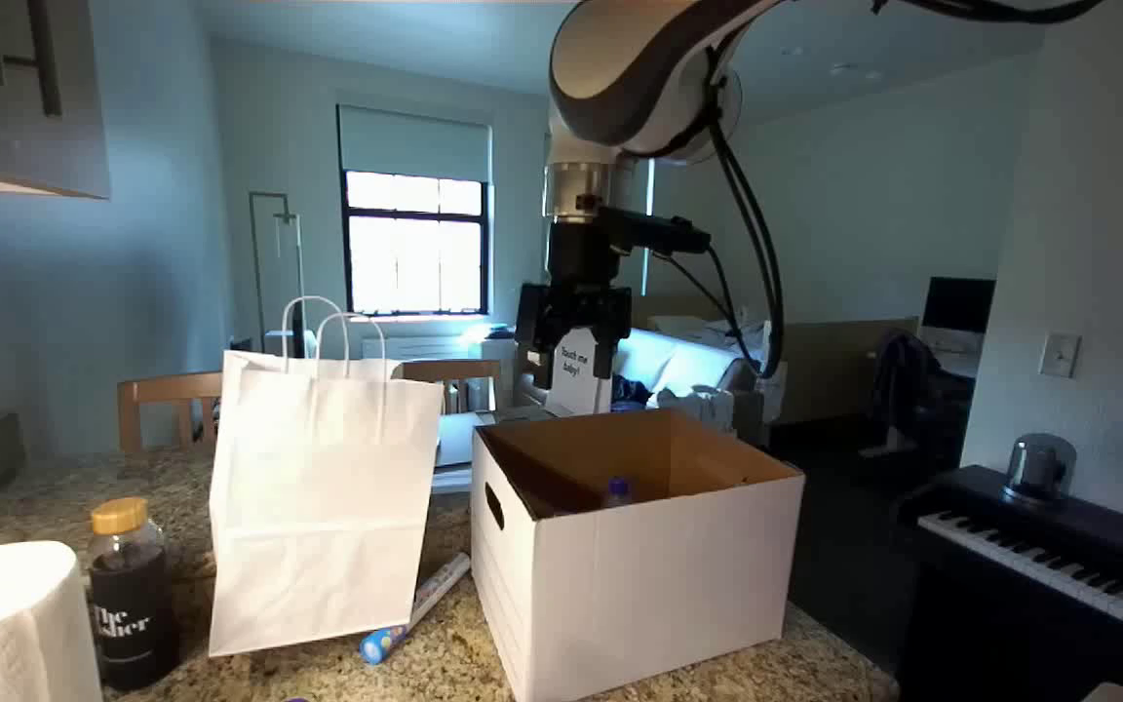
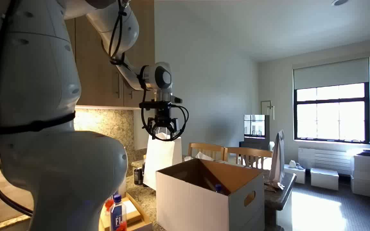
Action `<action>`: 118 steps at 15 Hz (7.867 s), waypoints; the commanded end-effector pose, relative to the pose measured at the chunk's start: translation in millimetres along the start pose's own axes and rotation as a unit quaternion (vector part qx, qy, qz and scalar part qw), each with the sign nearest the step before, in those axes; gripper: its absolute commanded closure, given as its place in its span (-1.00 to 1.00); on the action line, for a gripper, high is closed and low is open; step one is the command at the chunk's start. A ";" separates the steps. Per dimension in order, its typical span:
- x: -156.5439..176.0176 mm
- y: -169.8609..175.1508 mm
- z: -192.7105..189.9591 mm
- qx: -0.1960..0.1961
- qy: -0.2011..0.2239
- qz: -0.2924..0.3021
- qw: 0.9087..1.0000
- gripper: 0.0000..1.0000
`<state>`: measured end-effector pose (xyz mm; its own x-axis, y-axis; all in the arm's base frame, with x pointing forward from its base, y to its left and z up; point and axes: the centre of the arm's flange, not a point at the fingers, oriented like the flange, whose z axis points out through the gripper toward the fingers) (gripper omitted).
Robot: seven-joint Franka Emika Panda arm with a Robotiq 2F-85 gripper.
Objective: Put two water bottles in the white storage box.
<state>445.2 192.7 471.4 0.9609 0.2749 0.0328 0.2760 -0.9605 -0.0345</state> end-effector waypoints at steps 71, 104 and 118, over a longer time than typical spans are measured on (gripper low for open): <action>-110.1 -149.5 234.4 0.039 -0.096 -0.032 0.994 -0.21; 28.7 28.3 -162.0 -0.020 -0.015 -0.059 0.998 0.72; 139.6 239.9 -138.2 -0.055 -0.048 0.062 0.995 0.71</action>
<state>605.6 20.0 615.4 0.9918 0.1259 0.0238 0.1244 -0.9906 0.0563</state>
